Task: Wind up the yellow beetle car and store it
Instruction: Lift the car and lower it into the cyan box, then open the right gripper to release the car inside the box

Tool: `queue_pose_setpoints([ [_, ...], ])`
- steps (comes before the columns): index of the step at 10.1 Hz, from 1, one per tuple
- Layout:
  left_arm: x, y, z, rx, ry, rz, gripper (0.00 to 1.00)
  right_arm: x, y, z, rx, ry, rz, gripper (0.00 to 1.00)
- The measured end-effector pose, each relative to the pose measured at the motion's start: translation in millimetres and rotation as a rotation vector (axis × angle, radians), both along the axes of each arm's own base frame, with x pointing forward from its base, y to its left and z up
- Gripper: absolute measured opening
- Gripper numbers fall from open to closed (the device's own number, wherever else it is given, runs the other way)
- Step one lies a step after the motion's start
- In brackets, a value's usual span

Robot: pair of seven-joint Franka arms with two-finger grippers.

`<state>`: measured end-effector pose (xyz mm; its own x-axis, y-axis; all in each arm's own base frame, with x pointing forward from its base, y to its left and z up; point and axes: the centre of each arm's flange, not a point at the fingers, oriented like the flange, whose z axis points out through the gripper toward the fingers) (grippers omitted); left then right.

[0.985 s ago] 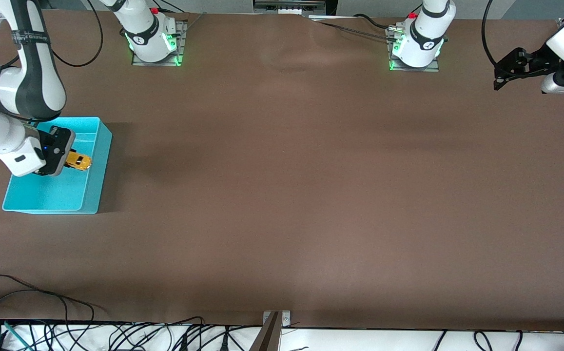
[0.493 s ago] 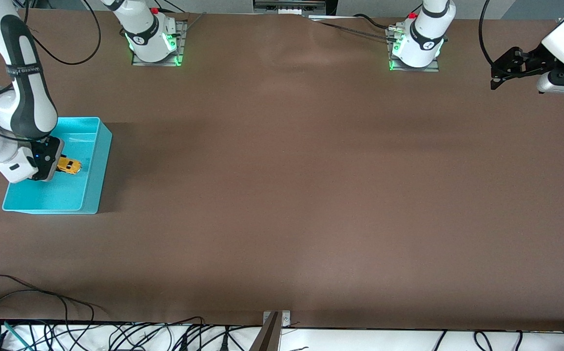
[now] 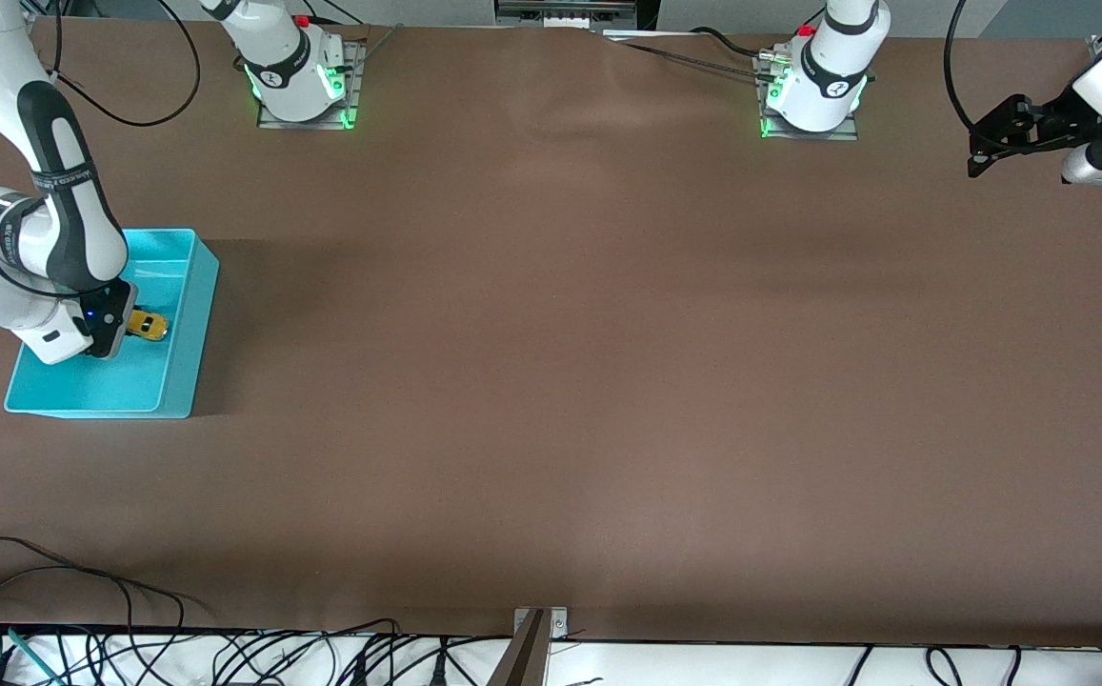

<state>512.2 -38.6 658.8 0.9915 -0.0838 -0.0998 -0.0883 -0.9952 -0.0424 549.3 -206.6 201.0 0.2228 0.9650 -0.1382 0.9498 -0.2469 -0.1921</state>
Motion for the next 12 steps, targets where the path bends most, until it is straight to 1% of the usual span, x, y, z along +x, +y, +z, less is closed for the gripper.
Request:
queue_pose_setpoints([
  [3, 0, 0, 0, 0.000, 0.000, 0.000, 1.00, -5, -10, -10, -0.001, 0.009, -0.017, 0.45],
  [9, 0, -4, 0, 0.000, 0.000, -0.007, 1.00, -9, -20, -11, 0.000, 0.012, -0.033, 0.45],
  [10, 0, -4, 0, 0.000, 0.000, -0.008, 1.00, -9, -19, -14, 0.002, 0.017, -0.032, 0.54],
  [12, 0, -4, 0, 0.000, 0.000, -0.007, 1.00, -10, -17, -21, 0.004, 0.027, -0.029, 0.85],
])
